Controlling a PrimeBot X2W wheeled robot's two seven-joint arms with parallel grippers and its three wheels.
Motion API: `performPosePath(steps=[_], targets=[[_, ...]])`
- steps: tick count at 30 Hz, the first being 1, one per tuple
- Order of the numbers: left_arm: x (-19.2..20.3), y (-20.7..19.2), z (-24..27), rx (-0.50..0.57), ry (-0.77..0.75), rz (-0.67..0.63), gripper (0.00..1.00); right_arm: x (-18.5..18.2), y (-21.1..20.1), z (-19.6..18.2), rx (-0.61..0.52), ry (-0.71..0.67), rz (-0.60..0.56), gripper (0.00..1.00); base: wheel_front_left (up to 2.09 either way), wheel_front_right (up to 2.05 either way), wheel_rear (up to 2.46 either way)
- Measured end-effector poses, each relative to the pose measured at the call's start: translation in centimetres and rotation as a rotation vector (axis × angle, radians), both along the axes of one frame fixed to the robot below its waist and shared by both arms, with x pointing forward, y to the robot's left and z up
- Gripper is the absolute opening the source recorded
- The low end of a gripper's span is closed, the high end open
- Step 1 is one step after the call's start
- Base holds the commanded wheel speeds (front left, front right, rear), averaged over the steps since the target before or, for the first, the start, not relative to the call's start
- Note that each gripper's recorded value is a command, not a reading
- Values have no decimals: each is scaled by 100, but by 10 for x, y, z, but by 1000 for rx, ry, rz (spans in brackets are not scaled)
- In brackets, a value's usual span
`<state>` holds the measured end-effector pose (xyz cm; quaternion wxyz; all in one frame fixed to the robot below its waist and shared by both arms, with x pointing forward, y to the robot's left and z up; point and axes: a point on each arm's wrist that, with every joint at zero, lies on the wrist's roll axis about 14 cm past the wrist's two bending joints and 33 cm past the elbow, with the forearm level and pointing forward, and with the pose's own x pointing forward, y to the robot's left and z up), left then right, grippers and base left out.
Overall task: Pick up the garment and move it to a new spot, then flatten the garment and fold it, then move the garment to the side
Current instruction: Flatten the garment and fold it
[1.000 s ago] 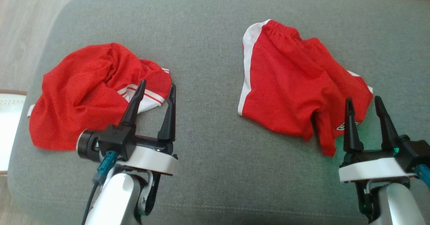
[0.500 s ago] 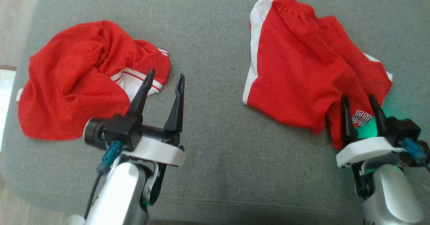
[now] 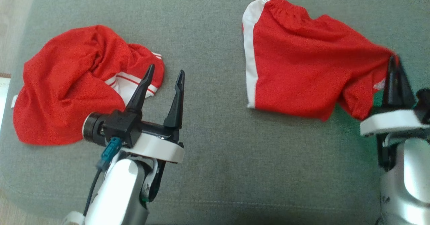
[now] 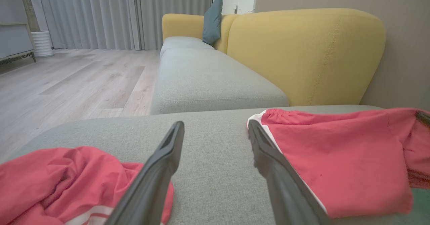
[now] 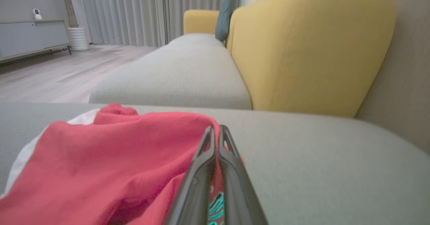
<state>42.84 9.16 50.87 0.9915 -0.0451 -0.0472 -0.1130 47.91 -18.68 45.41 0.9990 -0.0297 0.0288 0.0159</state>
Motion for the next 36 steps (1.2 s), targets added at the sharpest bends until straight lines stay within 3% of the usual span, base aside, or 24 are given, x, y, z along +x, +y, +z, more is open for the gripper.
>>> performPosePath(steps=[6,14,23,24,25,29,36], targets=[[-4,2,11,-6,-26,7,100,16,10,55,-166,-154,46,0,0,0,0],[-6,15,9,-30,-10,52,100,59,42,88,-418,-233,193,0,0,0,0],[-6,23,-3,-29,24,79,100,106,47,93,-464,-213,222,0,0,0,0],[-6,23,-4,-29,26,80,100,107,49,87,-467,-192,233,4,0,0,0],[-6,23,-4,-29,26,79,100,106,52,77,-468,-162,249,100,0,0,0],[-6,19,-3,-31,24,69,100,100,48,52,-459,-79,263,100,0,0,0],[-6,11,6,-36,1,45,100,85,29,54,-419,-71,210,100,0,0,0]])
